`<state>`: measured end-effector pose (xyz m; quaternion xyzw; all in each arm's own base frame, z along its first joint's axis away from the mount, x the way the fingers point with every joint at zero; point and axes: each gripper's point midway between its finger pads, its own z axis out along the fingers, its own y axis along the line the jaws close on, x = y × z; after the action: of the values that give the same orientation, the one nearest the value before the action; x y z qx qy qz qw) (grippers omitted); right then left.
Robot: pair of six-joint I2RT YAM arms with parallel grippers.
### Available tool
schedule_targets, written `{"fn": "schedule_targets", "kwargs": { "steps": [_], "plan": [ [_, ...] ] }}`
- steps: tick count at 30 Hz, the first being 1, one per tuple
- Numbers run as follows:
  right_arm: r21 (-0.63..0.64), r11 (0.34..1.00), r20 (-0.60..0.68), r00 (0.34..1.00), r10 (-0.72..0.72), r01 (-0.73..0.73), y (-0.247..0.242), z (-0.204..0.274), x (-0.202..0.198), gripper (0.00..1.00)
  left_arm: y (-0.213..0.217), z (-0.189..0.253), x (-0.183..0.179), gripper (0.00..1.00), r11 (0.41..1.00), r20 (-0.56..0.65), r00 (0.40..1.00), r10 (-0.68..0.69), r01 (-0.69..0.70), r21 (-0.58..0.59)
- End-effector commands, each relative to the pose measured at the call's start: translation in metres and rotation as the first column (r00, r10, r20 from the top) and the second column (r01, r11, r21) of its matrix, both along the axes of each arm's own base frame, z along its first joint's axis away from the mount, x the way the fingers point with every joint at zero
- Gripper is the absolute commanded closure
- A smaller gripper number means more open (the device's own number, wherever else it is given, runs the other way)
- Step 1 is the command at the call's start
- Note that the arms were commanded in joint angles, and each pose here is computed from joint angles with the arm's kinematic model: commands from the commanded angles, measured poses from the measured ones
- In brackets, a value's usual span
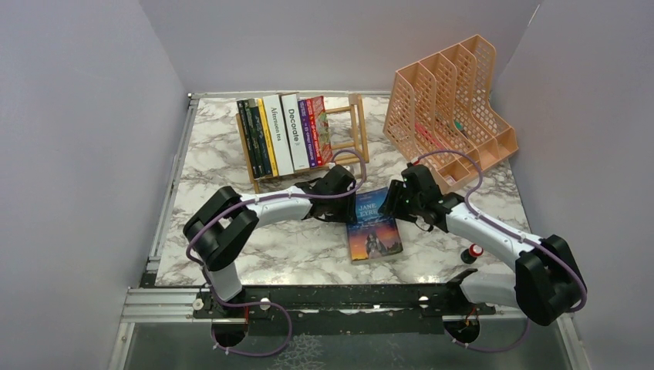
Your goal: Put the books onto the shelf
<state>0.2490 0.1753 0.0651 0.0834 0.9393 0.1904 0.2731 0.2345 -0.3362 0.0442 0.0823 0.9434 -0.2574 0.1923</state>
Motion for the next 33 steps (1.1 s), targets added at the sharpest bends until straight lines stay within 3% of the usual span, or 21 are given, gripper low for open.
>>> {"fn": "schedule_targets", "kwargs": {
  "steps": [1,8,14,17,21,24,29,33],
  "plan": [
    [0.142,0.987,0.042,0.996,0.076,-0.081,0.029,0.022,0.003,0.47,0.002,-0.009,0.004,0.59,0.999,0.036,0.999,-0.016,0.014,0.042],
    [0.130,0.990,0.028,0.999,0.047,-0.050,0.027,0.015,0.005,0.47,0.009,-0.018,0.002,0.64,0.998,0.031,1.000,-0.005,0.003,0.067],
    [-0.134,0.988,-0.063,0.995,-0.082,0.073,-0.017,-0.017,0.006,0.42,0.009,-0.017,0.001,0.64,0.998,0.035,0.999,-0.008,0.006,0.061],
    [-0.168,0.984,-0.073,0.994,-0.076,0.063,-0.021,-0.022,0.007,0.40,0.008,-0.017,0.000,0.64,0.998,0.032,0.999,-0.012,0.010,0.058],
    [-0.085,0.996,-0.093,0.996,0.004,-0.012,-0.001,-0.022,0.006,0.40,0.008,-0.018,0.000,0.65,0.998,0.030,0.999,-0.010,0.009,0.058],
    [0.049,0.995,-0.093,0.992,0.090,-0.085,0.025,-0.011,0.001,0.45,0.008,-0.019,0.000,0.65,0.998,0.028,1.000,-0.010,0.008,0.059],
    [0.243,0.954,-0.012,0.983,0.185,-0.177,0.058,0.025,-0.001,0.49,0.007,-0.020,-0.001,0.65,0.998,0.022,1.000,-0.013,0.011,0.056],
    [0.306,0.928,0.035,0.977,0.212,-0.212,0.067,0.044,-0.003,0.53,0.008,-0.020,-0.001,0.65,0.998,0.026,1.000,-0.012,0.010,0.058]
  ]
}}
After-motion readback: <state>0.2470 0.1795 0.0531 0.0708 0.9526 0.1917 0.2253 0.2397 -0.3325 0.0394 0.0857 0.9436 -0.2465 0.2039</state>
